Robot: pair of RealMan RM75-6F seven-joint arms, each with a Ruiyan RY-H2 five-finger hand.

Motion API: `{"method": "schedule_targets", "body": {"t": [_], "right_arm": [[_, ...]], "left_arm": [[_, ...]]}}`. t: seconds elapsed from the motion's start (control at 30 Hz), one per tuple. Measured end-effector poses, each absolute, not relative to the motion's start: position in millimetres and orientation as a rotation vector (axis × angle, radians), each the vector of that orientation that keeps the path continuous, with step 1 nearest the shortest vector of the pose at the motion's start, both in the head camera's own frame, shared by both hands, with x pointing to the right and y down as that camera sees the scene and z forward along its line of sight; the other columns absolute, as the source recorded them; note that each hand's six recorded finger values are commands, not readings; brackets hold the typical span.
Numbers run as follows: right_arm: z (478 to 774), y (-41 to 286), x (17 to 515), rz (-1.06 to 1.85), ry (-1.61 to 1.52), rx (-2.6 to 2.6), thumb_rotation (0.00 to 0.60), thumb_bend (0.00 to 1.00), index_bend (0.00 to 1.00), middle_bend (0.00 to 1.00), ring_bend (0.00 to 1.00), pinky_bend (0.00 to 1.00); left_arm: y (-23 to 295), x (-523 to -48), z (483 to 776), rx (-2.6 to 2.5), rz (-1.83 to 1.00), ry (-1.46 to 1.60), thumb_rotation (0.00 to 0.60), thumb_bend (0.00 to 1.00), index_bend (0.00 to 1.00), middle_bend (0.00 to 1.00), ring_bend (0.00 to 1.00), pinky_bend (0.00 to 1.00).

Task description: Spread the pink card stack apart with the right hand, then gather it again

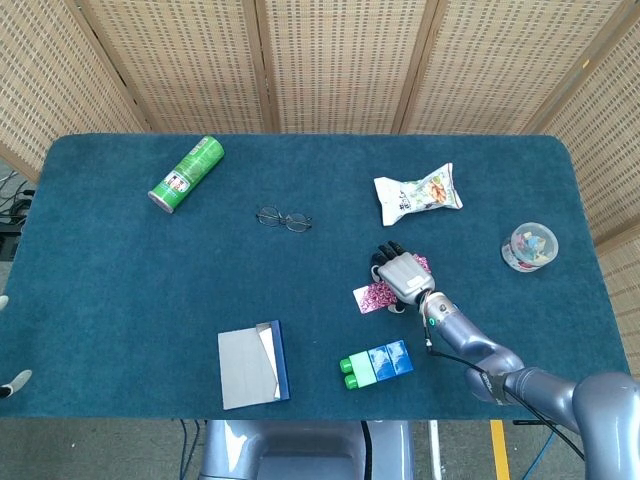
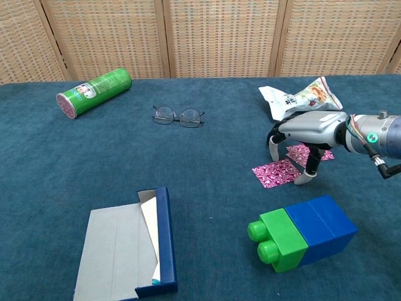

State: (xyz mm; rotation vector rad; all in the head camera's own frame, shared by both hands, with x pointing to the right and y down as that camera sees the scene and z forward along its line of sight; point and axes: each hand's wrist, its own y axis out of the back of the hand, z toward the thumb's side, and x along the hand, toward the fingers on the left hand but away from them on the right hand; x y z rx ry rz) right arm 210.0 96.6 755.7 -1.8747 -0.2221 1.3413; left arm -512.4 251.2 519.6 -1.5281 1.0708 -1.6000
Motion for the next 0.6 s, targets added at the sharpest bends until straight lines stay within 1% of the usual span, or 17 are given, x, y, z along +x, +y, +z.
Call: {"method": "schedule_targets", "body": {"t": [0.13, 0.6], "right_arm": [[755.7, 96.6, 210.2, 1.339, -0.227, -1.875, 0.6, 0.26, 0.47, 0.21, 0.0, 0.0], [752.2, 93.8, 209.1, 1.325, -0.25, -1.878, 0.6, 0.26, 0.5, 0.23, 0.0, 0.0]], "left_arm": [[251.3, -512.6, 519.7, -1.528, -1.6, 1.072, 0.6, 0.12, 0.0, 0.0, 0.0, 0.0], [251.7, -514.0, 519.1, -1.528, -1.598, 1.077, 0.6, 0.12, 0.0, 0.0, 0.0, 0.0]]}}
